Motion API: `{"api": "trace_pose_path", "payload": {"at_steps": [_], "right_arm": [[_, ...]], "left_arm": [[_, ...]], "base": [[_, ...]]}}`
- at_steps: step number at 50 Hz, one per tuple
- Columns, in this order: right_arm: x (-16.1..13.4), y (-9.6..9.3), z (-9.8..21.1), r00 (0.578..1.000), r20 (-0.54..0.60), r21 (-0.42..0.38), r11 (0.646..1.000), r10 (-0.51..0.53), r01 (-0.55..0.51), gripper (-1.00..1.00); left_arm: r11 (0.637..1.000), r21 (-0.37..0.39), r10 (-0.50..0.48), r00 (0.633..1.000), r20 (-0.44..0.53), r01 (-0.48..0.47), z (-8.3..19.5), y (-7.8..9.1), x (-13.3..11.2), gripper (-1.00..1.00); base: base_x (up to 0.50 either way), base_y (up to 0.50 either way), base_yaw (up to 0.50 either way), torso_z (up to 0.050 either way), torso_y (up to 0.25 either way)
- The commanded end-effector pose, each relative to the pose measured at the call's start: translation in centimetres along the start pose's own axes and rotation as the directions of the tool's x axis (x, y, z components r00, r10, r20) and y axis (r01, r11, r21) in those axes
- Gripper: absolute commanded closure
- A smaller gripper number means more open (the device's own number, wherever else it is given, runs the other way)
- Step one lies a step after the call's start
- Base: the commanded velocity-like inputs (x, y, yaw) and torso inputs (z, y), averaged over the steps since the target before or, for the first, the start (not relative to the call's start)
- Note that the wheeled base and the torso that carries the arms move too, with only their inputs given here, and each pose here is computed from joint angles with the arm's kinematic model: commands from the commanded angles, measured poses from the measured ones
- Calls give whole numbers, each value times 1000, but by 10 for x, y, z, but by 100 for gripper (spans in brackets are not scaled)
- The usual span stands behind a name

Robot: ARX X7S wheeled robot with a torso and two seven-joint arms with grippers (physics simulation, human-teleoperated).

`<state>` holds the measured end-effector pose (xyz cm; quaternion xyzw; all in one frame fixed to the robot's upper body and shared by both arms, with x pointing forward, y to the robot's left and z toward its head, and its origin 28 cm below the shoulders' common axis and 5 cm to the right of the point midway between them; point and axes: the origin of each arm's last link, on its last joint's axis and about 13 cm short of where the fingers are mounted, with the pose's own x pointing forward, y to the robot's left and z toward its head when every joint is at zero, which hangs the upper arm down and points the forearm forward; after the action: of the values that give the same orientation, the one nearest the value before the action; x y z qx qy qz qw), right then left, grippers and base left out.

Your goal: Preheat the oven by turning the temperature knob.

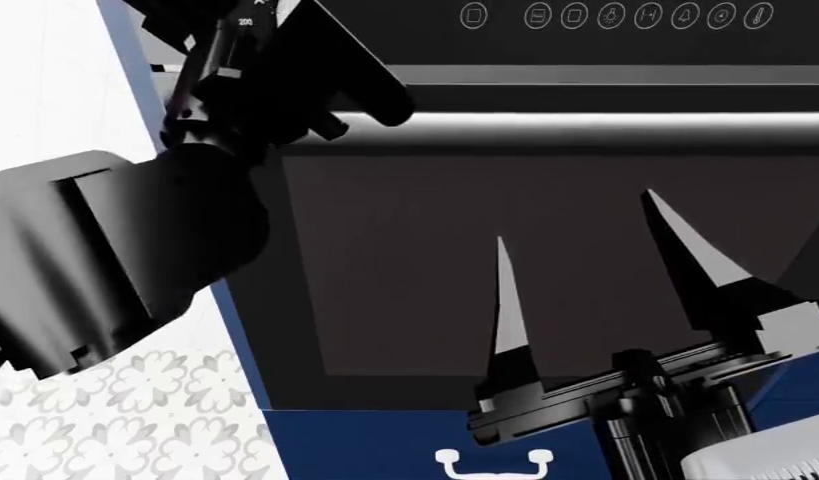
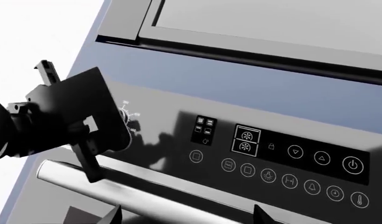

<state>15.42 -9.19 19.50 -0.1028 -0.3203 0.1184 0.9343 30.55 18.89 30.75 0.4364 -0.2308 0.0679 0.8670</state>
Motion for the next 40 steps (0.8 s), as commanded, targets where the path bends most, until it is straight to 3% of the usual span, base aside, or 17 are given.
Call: {"api": "trace_pose_path", "payload": {"at_steps": [1,40], "right_arm": [[0,0,0,1000,1,0,1000,1,-1,-100],[0,0,0,1000,3,2,1000,7,-7,-100]], "left_arm": [[996,58,-60,996,-65,64,-15,-8,-1,100],[964,261,-31,999,-39,40,-25,-9,5,100]], "base": [[0,0,0,0,0],[6,0,-2,0,0]]}}
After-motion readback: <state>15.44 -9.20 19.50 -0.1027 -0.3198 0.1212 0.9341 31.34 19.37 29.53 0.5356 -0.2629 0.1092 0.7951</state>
